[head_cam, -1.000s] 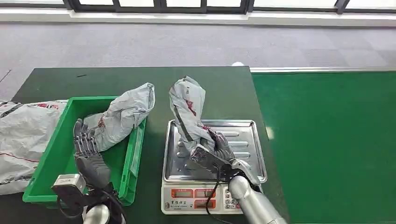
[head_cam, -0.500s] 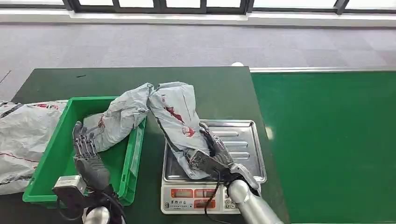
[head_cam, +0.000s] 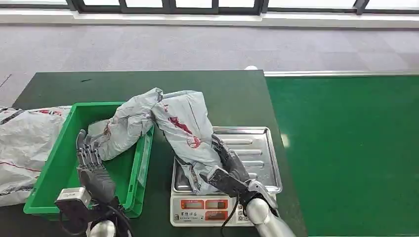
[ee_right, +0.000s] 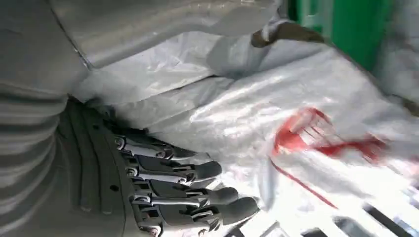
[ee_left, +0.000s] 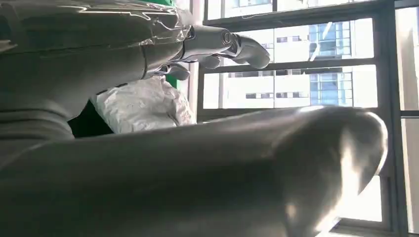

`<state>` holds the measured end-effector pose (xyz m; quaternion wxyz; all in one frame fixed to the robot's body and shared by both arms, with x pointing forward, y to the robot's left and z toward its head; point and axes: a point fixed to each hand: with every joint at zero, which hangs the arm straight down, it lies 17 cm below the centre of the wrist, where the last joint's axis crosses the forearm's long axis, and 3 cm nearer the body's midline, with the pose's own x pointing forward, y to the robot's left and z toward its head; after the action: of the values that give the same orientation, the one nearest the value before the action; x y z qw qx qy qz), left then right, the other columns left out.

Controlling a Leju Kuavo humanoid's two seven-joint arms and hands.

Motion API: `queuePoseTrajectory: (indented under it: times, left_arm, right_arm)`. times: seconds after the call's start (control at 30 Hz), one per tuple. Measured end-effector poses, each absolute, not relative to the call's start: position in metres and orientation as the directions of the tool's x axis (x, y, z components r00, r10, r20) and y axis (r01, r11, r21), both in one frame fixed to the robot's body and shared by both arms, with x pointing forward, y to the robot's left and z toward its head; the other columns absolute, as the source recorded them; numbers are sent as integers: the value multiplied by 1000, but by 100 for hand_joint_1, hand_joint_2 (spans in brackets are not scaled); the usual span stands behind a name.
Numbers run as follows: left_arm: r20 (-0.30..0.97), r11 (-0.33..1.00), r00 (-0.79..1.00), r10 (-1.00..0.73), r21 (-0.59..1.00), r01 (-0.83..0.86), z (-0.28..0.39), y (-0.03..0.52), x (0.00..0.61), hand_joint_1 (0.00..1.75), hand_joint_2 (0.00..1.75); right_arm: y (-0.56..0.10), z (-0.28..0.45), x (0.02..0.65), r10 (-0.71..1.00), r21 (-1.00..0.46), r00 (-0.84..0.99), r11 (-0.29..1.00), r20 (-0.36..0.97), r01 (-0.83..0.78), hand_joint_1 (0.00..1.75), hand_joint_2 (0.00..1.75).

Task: Moved the parcel from conveyor to table for the left to box.

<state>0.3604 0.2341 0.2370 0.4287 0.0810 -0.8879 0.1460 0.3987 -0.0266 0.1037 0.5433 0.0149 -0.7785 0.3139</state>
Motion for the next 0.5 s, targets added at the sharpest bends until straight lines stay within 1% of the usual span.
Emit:
queuePoseTrajectory:
  times: [0.13, 0.23, 0.5]
  left_arm:
    - [785, 943, -619, -35, -178, -279, 237, 236, 360, 0, 0]
    - [784, 930, -610, -114, -132, -343, 238, 242, 357, 0, 0]
    - [756, 890, -606, -246, -71, -450, 252, 248, 347, 0, 0]
  right_arm:
    - [-41, 135, 382, 225, -398, -467, 863, 855, -312, 0, 175]
    - [-62, 158, 362, 153, -327, -509, 905, 847, -273, 0, 175]
    - [-97, 194, 334, 105, -263, -596, 947, 796, -184, 0, 175]
